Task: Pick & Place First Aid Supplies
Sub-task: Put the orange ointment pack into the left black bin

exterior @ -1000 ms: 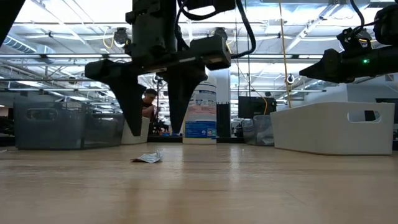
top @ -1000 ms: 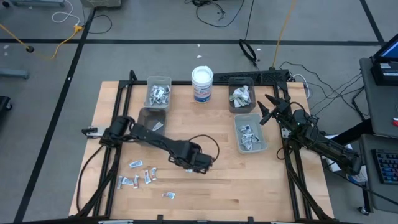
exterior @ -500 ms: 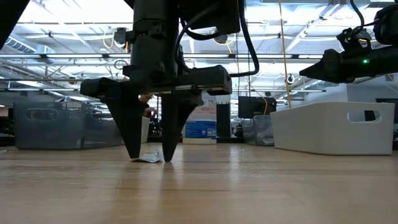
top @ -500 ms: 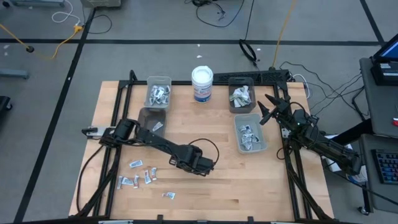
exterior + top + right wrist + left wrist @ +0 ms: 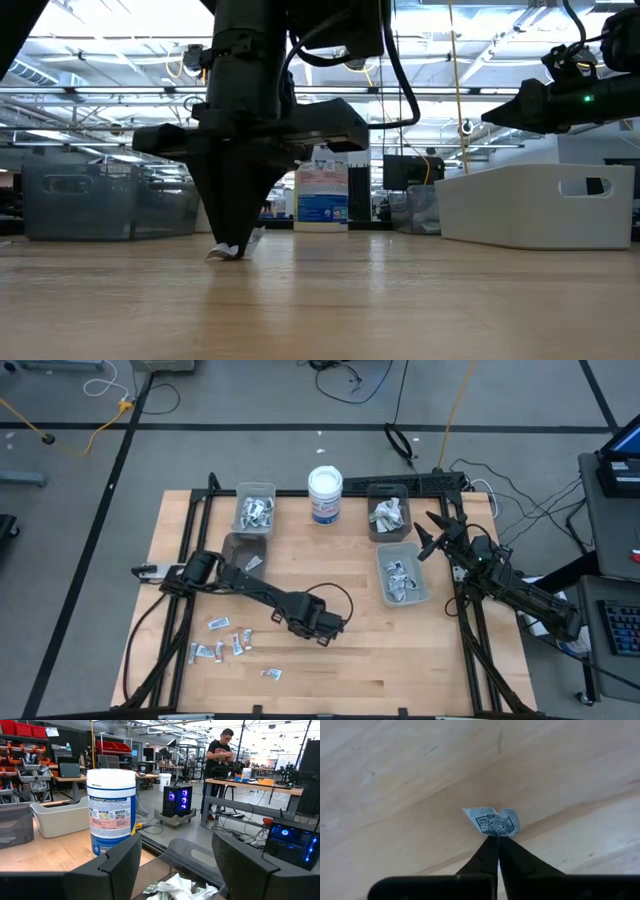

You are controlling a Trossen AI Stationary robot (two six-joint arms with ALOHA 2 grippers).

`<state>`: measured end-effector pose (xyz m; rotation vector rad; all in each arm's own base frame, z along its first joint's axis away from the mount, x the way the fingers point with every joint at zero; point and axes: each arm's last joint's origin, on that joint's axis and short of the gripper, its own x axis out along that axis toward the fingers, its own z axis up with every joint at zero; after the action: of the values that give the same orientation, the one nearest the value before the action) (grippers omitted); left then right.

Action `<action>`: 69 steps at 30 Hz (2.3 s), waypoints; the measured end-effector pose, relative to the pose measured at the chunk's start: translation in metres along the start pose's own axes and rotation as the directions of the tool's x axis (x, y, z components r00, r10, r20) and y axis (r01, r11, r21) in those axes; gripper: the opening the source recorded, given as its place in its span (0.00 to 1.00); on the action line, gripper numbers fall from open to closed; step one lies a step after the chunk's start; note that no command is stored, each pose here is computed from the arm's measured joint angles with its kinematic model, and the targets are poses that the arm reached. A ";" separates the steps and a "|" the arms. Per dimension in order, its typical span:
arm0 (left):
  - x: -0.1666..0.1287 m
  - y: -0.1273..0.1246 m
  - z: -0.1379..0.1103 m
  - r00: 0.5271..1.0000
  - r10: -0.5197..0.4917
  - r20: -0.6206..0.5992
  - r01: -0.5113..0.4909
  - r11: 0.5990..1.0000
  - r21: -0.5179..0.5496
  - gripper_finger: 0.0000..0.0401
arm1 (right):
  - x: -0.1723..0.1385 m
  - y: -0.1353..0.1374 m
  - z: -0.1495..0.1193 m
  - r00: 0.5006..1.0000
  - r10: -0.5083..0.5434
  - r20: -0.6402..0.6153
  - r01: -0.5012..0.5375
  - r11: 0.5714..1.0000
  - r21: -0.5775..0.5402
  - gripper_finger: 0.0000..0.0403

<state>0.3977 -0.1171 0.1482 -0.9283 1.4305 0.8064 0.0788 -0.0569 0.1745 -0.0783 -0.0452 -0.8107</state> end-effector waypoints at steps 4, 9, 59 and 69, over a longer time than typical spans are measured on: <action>-0.010 0.005 0.002 1.000 0.016 0.022 -0.017 0.998 0.063 0.01 | 0.000 0.000 0.000 1.000 0.001 0.000 -0.001 1.000 0.000 0.59; -0.035 0.019 0.011 0.999 0.006 0.050 -0.013 0.989 0.145 0.01 | 0.000 0.000 0.000 1.000 0.000 0.000 0.000 1.000 0.000 0.59; -0.038 0.245 0.065 0.990 0.077 0.120 -0.083 0.995 0.048 0.00 | 0.000 0.000 0.000 1.000 0.000 0.000 0.000 1.000 0.000 0.59; -0.037 0.248 0.064 0.984 0.092 0.154 -0.100 0.994 0.046 0.17 | 0.000 0.000 0.000 1.000 0.000 0.000 0.000 1.000 0.000 0.59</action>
<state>0.2037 0.0533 0.1693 -0.7454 1.3651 0.8871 0.0789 -0.0569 0.1745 -0.0782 -0.0450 -0.8102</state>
